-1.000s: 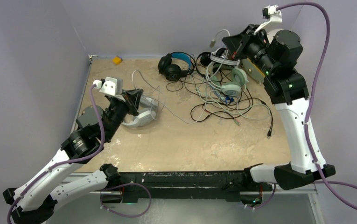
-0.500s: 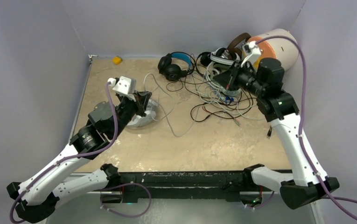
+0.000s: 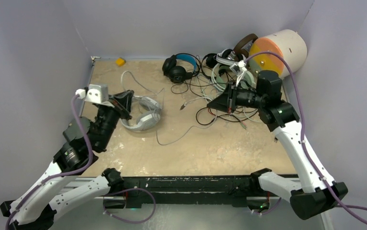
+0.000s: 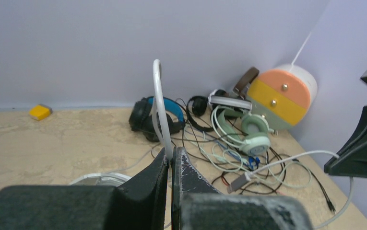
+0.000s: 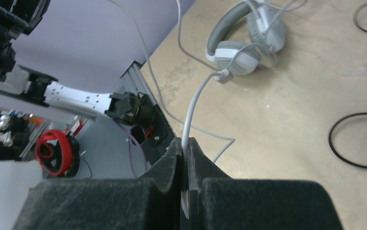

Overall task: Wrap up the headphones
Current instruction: Untie the headphones cable at the center of the board.

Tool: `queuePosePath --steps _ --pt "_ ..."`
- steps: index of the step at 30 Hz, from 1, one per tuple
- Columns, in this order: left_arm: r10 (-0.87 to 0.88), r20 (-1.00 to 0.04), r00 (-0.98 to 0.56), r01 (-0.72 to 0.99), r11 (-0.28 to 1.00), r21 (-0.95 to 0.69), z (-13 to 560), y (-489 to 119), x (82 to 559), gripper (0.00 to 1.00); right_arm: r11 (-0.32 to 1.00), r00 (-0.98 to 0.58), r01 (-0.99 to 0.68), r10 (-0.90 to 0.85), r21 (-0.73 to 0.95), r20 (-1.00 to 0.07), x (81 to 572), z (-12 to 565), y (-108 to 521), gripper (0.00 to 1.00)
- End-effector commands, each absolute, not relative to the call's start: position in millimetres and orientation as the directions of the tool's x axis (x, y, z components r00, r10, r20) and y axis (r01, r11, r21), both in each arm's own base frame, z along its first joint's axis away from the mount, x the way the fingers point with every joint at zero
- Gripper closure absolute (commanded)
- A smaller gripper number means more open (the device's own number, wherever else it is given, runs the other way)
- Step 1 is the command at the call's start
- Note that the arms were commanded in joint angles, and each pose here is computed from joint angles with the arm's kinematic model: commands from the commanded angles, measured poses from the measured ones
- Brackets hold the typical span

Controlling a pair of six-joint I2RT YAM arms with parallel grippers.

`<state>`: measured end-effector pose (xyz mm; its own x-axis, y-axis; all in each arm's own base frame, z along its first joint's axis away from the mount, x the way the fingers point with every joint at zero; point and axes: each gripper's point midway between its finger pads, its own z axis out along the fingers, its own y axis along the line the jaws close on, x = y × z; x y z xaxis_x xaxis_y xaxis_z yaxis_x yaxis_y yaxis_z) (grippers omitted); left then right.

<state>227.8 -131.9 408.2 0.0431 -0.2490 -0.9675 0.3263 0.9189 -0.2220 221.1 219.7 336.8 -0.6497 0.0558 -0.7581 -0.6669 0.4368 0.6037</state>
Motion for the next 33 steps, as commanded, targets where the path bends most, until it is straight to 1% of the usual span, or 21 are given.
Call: queuePosePath --steps 1,4,7,13,17,20,23,26,28,33 --pt "-0.277 -0.952 0.132 0.26 0.936 -0.236 434 -107 225 1.0 0.295 -0.62 -0.747 0.016 0.596 -0.785 218 359 250 1.0" --pt "-0.266 -0.956 0.123 0.258 0.939 -0.228 432 -108 225 1.0 0.29 -0.608 -0.76 -0.005 0.581 -0.794 227 359 272 1.0" --pt "-0.256 -0.96 0.112 0.259 0.94 -0.22 429 -110 227 1.0 0.37 -0.634 -0.713 0.022 0.595 -0.773 256 339 279 1.0" --pt "-0.24 -0.964 0.112 0.261 0.943 -0.204 428 -111 227 1.0 0.63 -0.757 -0.502 0.011 0.592 -0.653 316 233 274 1.0" --pt "-0.235 -0.965 0.115 0.26 0.945 -0.199 428 -110 226 1.0 0.695 -0.845 -0.395 -0.018 0.601 -0.535 324 170 273 1.0" --pt "-0.234 -0.965 0.114 0.265 0.944 -0.197 427 -110 226 1.0 0.752 -0.873 -0.331 -0.014 0.57 -0.488 333 135 268 1.0" --pt "-0.23 -0.967 0.109 0.282 0.94 -0.192 425 -114 226 1.0 0.831 -0.892 -0.25 0.001 0.497 -0.451 341 107 253 1.0" --pt "-0.222 -0.971 0.09 0.294 0.937 -0.187 419 -120 228 1.0 0.926 -0.901 -0.105 0.065 0.362 -0.428 351 85 224 1.0" --pt "-0.216 -0.974 0.073 0.307 0.934 -0.185 414 -126 229 1.0 0.956 -0.898 -0.017 0.114 0.292 -0.424 355 78 202 1.0" --pt "-0.218 -0.975 0.033 0.344 0.919 -0.194 403 -142 233 1.0 0.932 -0.873 0.152 0.282 0.328 -0.397 364 66 154 1.0"
